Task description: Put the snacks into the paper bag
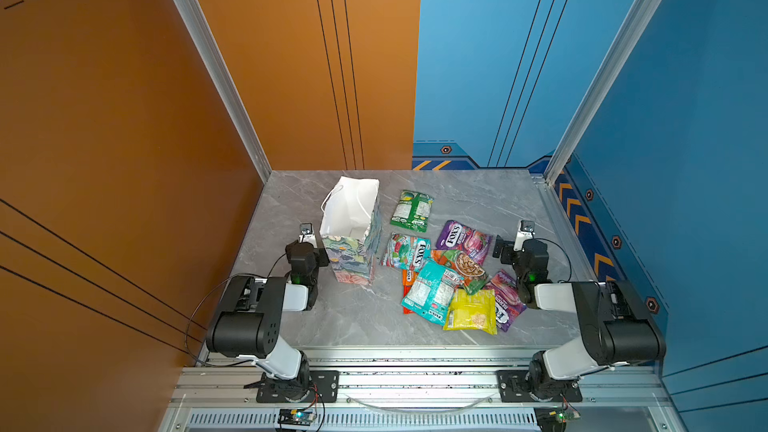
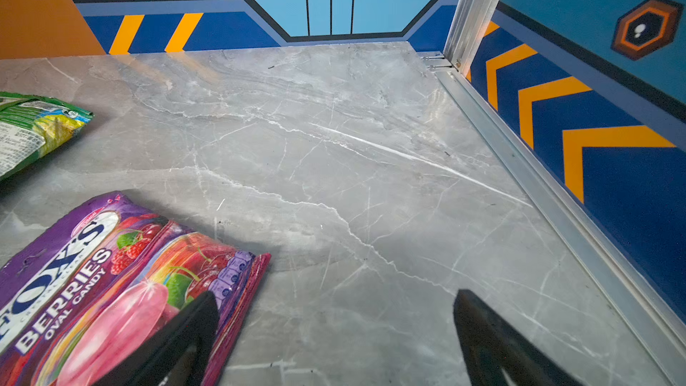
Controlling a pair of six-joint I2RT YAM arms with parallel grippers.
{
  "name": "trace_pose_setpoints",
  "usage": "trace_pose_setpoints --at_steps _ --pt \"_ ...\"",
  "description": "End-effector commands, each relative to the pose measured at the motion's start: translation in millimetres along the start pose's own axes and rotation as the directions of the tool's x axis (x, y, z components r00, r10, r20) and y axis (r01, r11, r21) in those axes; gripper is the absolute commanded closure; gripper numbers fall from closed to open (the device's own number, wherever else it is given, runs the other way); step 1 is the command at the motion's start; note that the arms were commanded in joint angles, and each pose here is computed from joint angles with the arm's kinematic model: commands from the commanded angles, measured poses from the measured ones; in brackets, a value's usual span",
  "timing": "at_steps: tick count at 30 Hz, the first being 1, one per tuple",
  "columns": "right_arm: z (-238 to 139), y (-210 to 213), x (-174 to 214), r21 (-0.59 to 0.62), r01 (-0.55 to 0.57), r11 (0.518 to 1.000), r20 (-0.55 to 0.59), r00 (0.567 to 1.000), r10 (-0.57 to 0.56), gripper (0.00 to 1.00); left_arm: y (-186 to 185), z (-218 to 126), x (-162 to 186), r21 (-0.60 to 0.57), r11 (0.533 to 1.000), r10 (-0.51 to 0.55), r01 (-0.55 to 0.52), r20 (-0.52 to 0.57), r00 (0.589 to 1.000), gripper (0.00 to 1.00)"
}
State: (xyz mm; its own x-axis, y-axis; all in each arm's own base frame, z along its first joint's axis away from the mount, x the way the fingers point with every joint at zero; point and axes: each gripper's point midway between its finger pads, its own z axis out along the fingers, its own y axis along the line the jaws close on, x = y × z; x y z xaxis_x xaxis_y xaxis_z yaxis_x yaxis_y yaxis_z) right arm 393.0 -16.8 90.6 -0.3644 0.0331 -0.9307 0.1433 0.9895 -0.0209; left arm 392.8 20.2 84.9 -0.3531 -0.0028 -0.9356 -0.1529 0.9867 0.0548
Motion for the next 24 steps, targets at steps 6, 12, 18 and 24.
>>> trace_pose_setpoints --at_steps 6,12,18,24 --pt "0.5 -0.2 -0.8 -0.007 -0.014 1.0 0.008 1.0 0.014 0.0 -6.7 0.3 -4.9 0.033 0.999 0.021 -0.021 0.008 1.0 0.02" --pt "0.6 -0.6 -0.8 -0.006 -0.014 1.0 0.008 1.0 0.014 0.0 -4.3 0.5 -4.6 0.047 0.999 0.003 -0.003 0.007 1.0 0.02" --pt "0.5 -0.4 -0.8 -0.007 -0.014 1.0 0.008 1.0 0.014 0.0 -4.4 1.2 -5.0 0.045 0.999 0.005 -0.005 0.006 1.0 0.02" --pt "0.4 -0.2 -1.0 -0.006 -0.013 1.0 0.009 1.0 0.013 0.0 -4.9 0.6 -4.7 0.042 0.999 0.01 -0.01 0.007 1.0 0.02"
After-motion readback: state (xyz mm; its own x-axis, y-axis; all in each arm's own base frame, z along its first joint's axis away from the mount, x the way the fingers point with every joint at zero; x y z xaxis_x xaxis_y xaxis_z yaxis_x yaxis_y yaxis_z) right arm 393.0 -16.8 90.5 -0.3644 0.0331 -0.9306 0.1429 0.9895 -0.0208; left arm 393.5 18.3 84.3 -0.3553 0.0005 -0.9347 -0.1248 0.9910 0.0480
